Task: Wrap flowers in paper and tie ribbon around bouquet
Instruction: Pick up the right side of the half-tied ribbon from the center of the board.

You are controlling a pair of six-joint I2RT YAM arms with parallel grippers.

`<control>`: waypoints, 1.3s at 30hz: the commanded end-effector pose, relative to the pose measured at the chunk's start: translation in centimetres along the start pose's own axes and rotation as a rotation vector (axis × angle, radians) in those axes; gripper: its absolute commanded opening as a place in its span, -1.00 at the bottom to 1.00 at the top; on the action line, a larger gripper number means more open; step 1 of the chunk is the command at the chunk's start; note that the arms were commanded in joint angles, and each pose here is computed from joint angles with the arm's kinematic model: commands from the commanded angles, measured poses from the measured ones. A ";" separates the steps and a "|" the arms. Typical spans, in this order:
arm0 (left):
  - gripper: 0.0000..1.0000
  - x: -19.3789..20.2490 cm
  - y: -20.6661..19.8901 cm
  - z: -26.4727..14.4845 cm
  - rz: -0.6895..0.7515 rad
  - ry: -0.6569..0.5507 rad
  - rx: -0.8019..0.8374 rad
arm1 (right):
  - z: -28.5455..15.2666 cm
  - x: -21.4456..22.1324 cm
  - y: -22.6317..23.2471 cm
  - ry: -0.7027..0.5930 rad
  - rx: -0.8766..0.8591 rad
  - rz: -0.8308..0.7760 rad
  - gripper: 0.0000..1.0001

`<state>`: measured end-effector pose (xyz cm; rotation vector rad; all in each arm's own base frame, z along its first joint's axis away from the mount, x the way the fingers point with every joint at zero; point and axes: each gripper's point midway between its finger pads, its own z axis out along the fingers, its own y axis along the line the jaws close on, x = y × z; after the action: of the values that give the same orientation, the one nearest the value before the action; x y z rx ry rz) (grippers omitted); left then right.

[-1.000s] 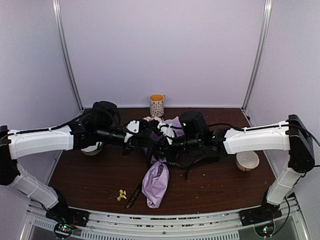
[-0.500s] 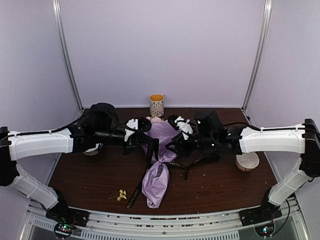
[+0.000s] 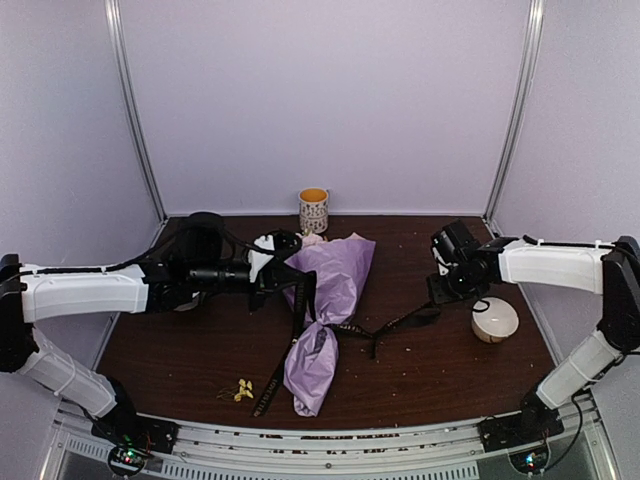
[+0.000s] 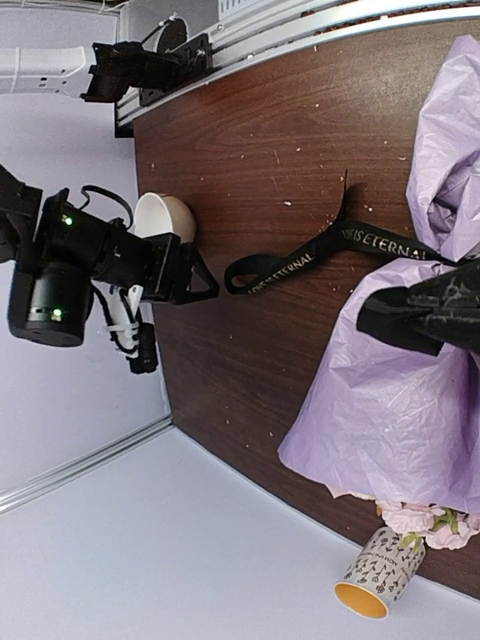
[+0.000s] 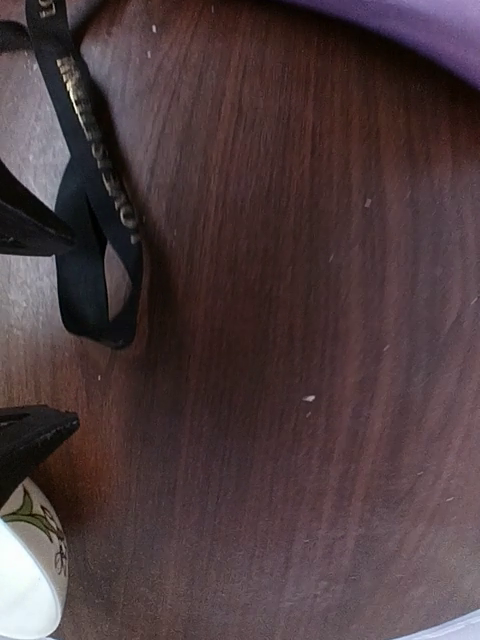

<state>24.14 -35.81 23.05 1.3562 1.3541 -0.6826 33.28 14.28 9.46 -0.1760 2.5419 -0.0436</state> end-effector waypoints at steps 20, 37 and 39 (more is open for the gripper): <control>-1.00 -1.1 0.8 -0.4 0.019 -0.028 -0.047 | 5.3 3.1 -0.3 0.337 -0.055 0.008 -0.17; -1.00 -1.0 0.3 -0.7 0.025 -0.033 -0.043 | 1.7 -0.1 -0.4 0.230 -0.091 -0.038 -1.00; -1.00 -0.8 0.0 -0.5 0.025 -0.032 -0.036 | -1.5 -2.0 1.8 0.153 -0.219 -0.067 -1.00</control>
<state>24.38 -35.41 23.13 1.3367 1.3663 -0.6517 33.34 13.19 4.82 -0.2547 2.8824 -0.0346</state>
